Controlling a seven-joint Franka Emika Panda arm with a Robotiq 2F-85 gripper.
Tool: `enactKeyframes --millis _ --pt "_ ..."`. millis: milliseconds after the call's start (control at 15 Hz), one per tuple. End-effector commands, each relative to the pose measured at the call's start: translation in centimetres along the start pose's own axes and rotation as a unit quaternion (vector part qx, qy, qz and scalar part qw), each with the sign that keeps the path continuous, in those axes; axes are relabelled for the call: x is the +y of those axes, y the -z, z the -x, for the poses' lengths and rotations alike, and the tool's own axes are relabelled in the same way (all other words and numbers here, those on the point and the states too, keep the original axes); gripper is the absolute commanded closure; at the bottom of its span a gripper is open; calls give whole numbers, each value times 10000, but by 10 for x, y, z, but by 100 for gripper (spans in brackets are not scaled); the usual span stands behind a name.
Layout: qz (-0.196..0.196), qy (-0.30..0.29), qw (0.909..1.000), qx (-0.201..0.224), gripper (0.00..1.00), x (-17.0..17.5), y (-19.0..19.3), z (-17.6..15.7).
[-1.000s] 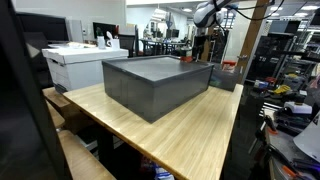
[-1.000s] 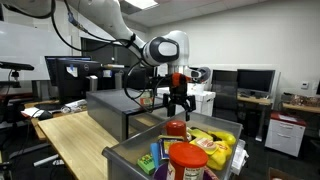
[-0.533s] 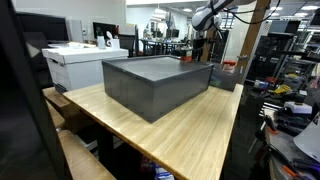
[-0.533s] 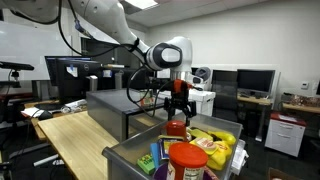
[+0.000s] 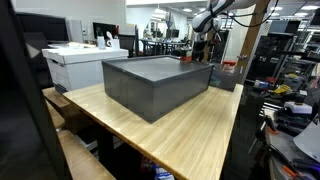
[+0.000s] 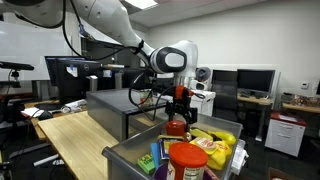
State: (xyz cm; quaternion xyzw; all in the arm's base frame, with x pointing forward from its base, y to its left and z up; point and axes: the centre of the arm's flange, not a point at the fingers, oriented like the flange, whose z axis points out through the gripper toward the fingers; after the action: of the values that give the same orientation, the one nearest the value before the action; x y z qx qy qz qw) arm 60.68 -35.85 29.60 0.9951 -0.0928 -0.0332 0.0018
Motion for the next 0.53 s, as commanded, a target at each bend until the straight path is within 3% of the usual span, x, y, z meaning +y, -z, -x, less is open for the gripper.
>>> enactKeyframes --millis 0,67,200,267,467 --pt "-183 -102 9998 -55 0 3 0 1" --pt "-183 -102 9998 -55 0 3 -1 2" --pt "-178 -94 9998 -31 27 5 0 4" --pt "-177 -103 9998 -5 33 6 2 5" --pt "-208 -153 9997 26 33 9 6 8"
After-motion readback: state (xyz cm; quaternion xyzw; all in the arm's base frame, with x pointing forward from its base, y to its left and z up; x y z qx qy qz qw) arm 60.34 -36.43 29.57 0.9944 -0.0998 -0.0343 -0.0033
